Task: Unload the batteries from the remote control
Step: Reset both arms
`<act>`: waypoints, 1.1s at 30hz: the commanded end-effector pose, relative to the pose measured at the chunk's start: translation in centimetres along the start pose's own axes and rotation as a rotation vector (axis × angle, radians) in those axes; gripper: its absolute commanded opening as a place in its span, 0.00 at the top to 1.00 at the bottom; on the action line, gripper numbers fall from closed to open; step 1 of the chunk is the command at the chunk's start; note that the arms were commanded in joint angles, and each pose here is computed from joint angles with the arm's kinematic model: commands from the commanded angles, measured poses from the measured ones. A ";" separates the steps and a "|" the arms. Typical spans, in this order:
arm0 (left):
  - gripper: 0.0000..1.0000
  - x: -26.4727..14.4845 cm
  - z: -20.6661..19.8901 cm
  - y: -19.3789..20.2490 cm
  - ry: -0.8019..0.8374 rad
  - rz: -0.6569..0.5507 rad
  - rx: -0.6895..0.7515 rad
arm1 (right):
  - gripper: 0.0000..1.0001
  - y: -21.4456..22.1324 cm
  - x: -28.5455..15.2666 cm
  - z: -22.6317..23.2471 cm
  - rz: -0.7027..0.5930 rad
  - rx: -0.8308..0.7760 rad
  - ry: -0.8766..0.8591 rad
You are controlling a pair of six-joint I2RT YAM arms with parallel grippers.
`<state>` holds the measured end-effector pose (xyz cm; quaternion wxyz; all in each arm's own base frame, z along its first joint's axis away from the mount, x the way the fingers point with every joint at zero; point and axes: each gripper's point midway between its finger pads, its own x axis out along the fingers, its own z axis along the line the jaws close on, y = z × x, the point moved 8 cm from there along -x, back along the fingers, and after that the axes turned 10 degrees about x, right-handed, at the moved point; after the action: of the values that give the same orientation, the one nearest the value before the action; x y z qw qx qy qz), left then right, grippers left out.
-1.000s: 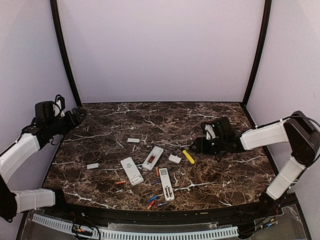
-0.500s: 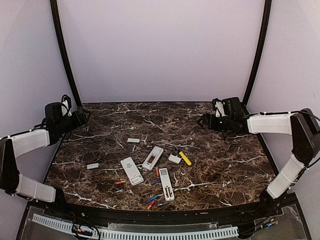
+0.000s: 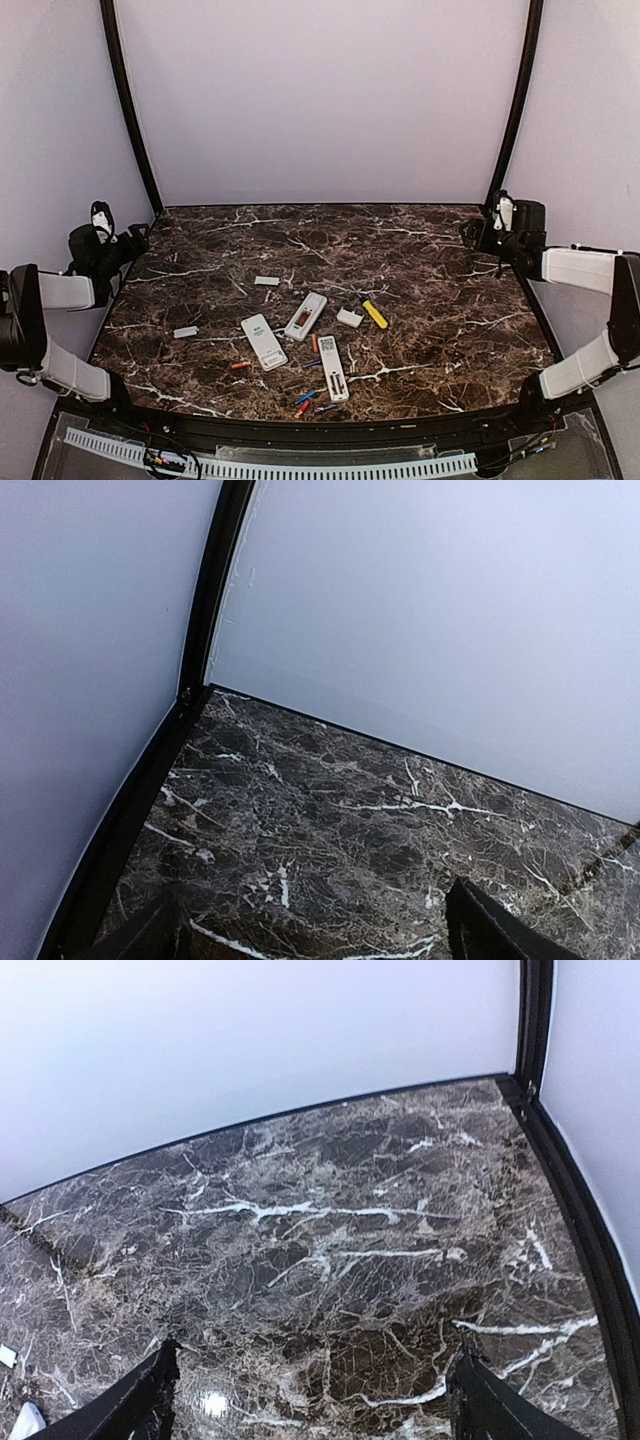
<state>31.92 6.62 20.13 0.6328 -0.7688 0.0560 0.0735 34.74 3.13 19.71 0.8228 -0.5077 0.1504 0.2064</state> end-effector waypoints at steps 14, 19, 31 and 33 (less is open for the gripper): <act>0.03 -0.2 -4.0 2.8 0.040 -0.035 0.264 | 0.09 1.6 -4.9 -2.2 -0.420 -0.204 0.062; 0.02 0.1 -3.8 3.3 0.038 -0.048 0.260 | 0.09 1.8 -4.7 -2.7 -0.428 -0.201 0.092; 0.03 -0.2 -3.8 3.4 0.035 -0.059 0.259 | 0.09 1.9 -4.8 -2.5 -0.432 -0.210 0.078; 0.03 -0.2 -3.7 3.4 0.028 -0.056 0.257 | 0.09 1.9 -4.7 -2.5 -0.429 -0.210 0.079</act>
<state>31.59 2.30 17.31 0.7217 -0.6881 0.0637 0.0416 29.56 0.91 18.78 0.7861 -0.6143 0.0589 0.0361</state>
